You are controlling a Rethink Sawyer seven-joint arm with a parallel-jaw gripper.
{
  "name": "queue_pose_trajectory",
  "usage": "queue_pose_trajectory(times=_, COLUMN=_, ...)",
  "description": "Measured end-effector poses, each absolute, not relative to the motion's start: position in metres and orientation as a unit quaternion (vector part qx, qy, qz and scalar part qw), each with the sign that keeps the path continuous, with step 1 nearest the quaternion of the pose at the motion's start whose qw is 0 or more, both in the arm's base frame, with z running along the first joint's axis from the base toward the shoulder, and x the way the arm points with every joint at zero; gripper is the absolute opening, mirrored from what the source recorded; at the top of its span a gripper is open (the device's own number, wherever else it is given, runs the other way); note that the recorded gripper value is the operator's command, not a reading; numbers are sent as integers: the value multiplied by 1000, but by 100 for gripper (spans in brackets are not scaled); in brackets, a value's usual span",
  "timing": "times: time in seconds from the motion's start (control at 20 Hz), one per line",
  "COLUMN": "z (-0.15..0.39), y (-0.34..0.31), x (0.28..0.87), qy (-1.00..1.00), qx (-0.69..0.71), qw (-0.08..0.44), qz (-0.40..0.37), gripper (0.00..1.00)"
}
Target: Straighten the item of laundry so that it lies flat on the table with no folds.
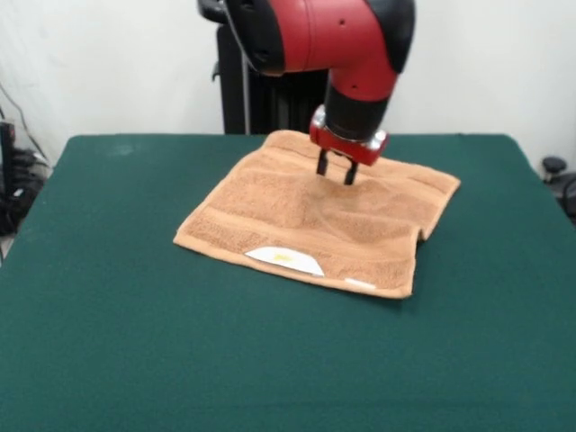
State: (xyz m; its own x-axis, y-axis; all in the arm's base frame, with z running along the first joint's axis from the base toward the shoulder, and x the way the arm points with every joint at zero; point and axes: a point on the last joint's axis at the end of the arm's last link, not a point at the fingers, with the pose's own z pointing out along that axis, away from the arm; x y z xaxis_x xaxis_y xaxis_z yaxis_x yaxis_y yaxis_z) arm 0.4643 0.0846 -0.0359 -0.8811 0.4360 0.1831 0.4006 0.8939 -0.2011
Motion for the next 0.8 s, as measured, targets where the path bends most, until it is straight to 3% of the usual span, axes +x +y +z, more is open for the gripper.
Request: queue_pose_trajectory(times=0.8, z=-40, y=114, x=478, qy=-977, qx=-182, qw=71, qz=82, gripper=100)
